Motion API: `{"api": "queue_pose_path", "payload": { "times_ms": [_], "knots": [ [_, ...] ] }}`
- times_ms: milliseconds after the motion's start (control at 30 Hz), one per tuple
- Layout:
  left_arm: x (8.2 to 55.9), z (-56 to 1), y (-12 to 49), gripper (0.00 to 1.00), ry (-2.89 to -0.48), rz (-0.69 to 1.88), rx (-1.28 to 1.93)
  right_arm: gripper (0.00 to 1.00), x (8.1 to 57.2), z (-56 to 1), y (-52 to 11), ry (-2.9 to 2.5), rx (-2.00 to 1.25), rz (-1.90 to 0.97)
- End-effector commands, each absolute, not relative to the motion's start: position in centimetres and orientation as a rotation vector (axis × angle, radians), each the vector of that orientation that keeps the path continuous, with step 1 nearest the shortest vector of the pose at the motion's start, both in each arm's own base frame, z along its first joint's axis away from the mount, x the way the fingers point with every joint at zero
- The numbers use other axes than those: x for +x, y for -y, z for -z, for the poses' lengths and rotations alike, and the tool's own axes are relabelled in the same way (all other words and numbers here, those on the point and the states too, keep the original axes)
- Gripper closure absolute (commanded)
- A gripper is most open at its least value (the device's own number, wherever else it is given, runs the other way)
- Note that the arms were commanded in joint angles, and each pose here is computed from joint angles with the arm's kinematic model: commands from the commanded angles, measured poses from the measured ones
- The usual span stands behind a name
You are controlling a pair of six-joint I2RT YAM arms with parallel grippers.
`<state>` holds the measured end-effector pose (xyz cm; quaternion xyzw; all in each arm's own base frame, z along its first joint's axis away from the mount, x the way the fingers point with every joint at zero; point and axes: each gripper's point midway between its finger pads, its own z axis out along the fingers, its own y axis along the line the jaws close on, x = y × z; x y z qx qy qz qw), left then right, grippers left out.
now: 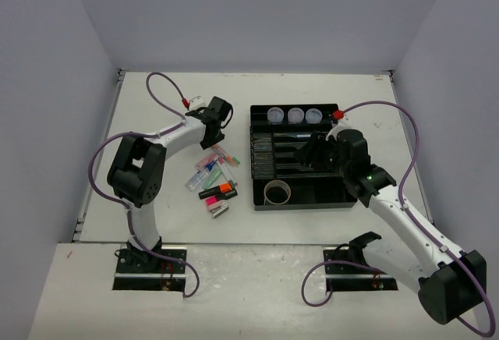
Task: Sort the stationery into containers
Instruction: Pick up the pen from the center of the board.
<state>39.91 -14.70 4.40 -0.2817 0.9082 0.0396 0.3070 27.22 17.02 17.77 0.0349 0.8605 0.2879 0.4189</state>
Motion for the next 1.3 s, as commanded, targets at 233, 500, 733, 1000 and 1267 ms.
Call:
{"api": "queue_pose_path", "payload": {
  "times_ms": [233, 500, 733, 1000, 1267],
  "knots": [
    [40.6, -3.6, 14.4, 0.65, -2.365, -0.110, -0.817, 0.50, 27.3, -18.3, -17.0, -2.113, 0.059, -0.722],
    [40.1, -3.1, 14.0, 0.67, -2.355, -0.123, -0.842, 0.50, 27.5, -18.0, -16.9, -2.124, 0.062, -0.711],
    [39.5, -1.8, 13.7, 0.67, -2.372, -0.152, -0.854, 0.50, 27.6, -17.9, -16.8, -2.124, 0.066, -0.702],
    [39.7, -1.3, 13.7, 0.69, -2.375, -0.155, -0.852, 0.50, 27.5, -18.0, -16.7, -2.120, 0.068, -0.700],
    [39.9, -1.0, 14.2, 0.76, -2.386, -0.132, -0.851, 0.50, 27.5, -18.1, -16.7, -2.117, 0.068, -0.700]
  ]
}}
